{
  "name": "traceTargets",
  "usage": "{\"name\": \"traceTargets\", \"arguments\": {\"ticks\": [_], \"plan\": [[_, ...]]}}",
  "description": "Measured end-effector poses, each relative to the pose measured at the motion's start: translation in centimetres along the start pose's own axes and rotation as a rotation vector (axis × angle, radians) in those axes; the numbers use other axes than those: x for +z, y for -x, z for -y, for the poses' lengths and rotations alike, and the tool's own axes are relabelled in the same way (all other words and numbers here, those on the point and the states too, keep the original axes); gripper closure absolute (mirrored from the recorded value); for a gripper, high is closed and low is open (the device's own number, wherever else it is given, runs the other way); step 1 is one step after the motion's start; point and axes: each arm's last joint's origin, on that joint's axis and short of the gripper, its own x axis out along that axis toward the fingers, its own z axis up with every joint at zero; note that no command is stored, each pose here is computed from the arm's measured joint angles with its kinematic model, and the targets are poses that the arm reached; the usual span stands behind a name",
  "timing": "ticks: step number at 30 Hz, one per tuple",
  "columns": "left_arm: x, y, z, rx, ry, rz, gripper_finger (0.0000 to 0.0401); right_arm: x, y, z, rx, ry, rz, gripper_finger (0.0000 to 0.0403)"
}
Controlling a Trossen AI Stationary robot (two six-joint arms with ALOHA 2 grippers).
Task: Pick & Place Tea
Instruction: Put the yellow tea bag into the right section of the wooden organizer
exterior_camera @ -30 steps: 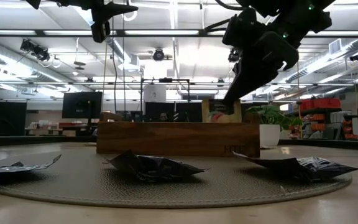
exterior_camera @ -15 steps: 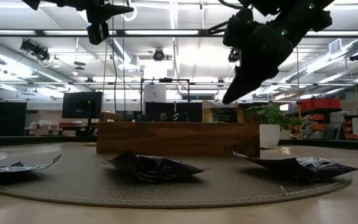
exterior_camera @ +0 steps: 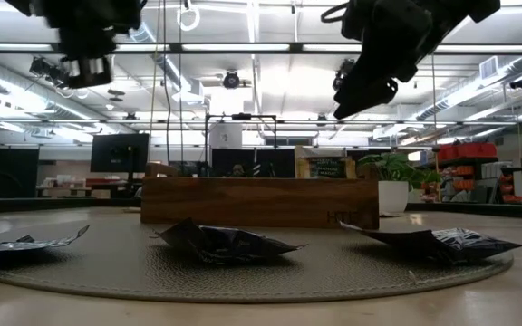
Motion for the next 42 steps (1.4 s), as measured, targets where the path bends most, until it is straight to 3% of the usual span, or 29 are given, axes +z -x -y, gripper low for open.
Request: {"name": "traceTargets", "arguments": {"ticks": [5, 9, 21, 34, 42], "plan": [[-2.4, -0.1, -0.4, 0.083, 0.013, -0.203, 0.0284, 0.1, 0.4, 0.1, -0.006, -0.003, 0.012, 0.0125], [-4.0, -0.3, -0.5, 0.159, -0.046, -0.313, 0.0284, 0.1, 0.4, 0.1, -0.023, -0.002, 0.015, 0.0131], [-6.7, -4.3, -0.2, 0.291, -0.232, -0.456, 0.0281, 0.0, 0.4, 0.3, -0.071, 0.002, 0.011, 0.0144], [-9.1, -8.7, -2.3, 0.47, -0.233, -0.647, 0.0158, 0.0, 0.4, 0.3, -0.069, 0.002, 0.01, 0.0152], [-9.7, -10.5, -3.3, 0.518, -0.231, -0.695, 0.0158, -0.2, 0.4, 0.3, -0.047, -0.017, -0.013, 0.0151]]}}
